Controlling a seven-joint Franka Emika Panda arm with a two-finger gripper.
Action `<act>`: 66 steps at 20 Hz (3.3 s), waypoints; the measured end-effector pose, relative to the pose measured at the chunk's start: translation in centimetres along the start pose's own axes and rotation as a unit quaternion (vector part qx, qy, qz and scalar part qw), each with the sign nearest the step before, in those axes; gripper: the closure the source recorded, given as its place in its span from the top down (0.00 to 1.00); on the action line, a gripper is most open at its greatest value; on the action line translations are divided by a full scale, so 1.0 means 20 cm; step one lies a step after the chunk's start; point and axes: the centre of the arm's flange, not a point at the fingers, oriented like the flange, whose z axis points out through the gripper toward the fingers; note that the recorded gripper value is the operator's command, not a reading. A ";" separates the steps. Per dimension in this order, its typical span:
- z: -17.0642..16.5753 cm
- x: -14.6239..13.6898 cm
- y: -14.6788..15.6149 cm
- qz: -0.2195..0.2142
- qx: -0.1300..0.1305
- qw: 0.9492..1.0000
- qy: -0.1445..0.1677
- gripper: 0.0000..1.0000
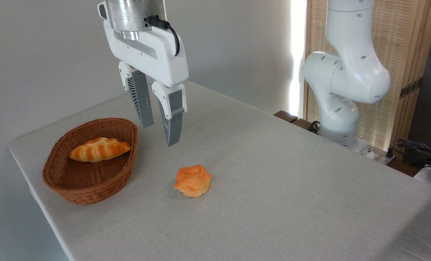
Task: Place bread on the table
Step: 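Lower the open right gripper into the wicker basket over the croissant, then close the right gripper on the croissant roll inside the basket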
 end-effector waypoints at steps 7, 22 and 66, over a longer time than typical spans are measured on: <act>0.00 0.00 0.00 0.001 -0.001 1.000 0.000 1.00; 0.24 0.60 0.50 0.112 -0.036 0.990 0.072 1.00; 1.14 1.14 0.97 0.184 -0.070 0.972 0.132 0.28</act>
